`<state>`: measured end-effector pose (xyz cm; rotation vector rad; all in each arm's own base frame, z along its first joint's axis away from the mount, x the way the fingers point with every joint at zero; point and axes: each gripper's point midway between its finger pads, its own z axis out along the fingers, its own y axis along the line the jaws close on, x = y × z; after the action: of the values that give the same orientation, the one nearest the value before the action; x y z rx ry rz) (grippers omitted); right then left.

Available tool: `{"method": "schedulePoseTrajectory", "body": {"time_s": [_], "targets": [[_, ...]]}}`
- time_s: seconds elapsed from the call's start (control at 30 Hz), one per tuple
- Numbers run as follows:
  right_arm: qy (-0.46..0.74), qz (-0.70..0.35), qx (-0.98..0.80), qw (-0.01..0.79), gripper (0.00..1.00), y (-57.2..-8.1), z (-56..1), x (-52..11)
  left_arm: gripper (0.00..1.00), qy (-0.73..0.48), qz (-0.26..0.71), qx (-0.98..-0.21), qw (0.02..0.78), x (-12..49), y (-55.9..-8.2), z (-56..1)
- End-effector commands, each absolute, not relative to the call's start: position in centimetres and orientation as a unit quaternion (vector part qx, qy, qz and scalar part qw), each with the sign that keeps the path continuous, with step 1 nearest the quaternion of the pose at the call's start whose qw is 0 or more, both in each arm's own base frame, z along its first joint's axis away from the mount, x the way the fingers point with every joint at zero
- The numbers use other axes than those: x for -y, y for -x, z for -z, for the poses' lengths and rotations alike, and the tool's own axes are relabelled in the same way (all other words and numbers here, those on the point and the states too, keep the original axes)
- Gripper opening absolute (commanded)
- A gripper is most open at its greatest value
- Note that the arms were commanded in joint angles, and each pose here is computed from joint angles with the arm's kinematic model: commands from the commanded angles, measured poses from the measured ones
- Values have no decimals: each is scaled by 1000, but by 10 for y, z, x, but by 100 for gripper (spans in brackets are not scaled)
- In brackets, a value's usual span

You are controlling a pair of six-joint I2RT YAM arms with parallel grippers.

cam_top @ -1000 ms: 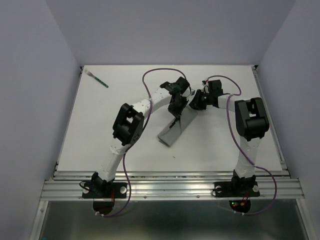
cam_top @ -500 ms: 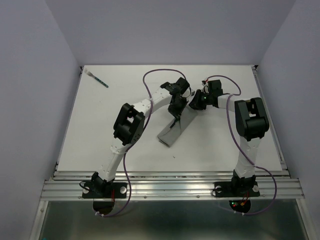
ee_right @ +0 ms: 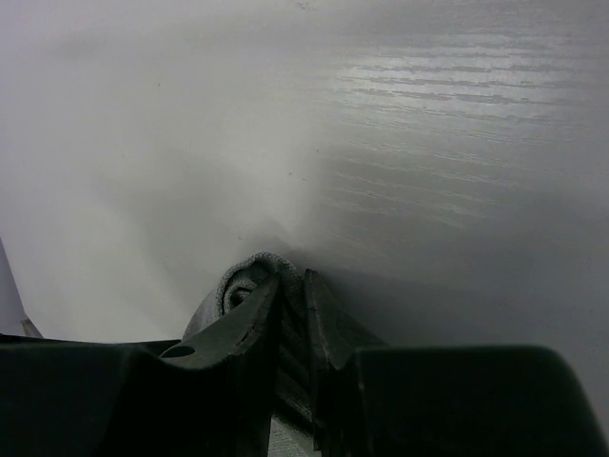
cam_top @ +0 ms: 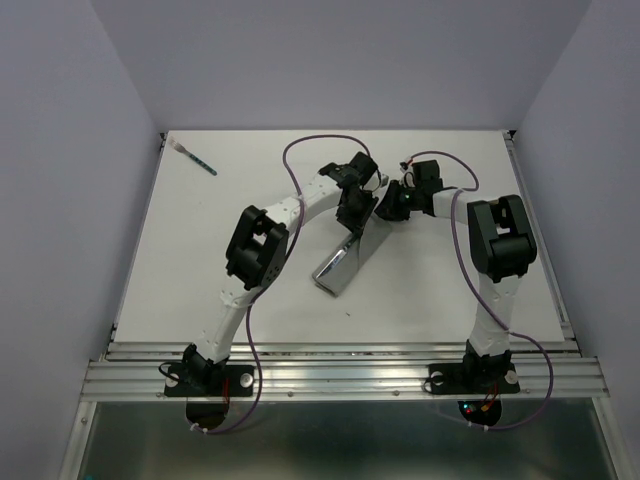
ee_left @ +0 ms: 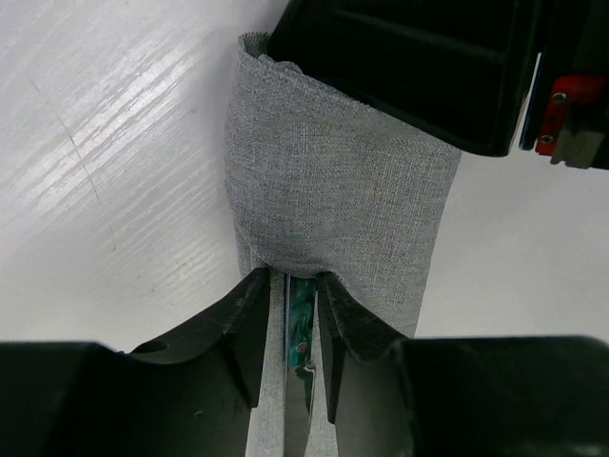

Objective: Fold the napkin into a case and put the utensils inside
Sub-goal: Insert the knife into the folded napkin, then move the fork to the center of the board.

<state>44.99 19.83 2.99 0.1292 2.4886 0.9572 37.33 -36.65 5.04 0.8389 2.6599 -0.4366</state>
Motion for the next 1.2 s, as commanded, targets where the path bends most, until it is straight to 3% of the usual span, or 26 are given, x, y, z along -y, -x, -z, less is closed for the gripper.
{"method": "schedulePoseTrajectory", "body": {"time_s": [0.0, 0.43, 0.8, 1.0, 1.17], "targets": [[-39, -340, -917, 204, 22, -428, -21, -202, 38, -288, 164, -922, 201, 369, -384, -85], [-38, -339, -917, 206, 23, -427, -25, -201, 38, -278, 128, -932, 191, 340, -367, -81], [-45, -316, -913, 256, 27, -434, -62, -191, 37, -245, 136, -930, 237, 311, -361, -129], [-87, -279, -911, 293, 32, -435, -80, -174, 35, -168, 135, -944, 251, 263, -380, -136], [-114, -246, -907, 322, 39, -437, -91, -158, 41, -31, 135, -952, 273, 193, -414, -148]]}}
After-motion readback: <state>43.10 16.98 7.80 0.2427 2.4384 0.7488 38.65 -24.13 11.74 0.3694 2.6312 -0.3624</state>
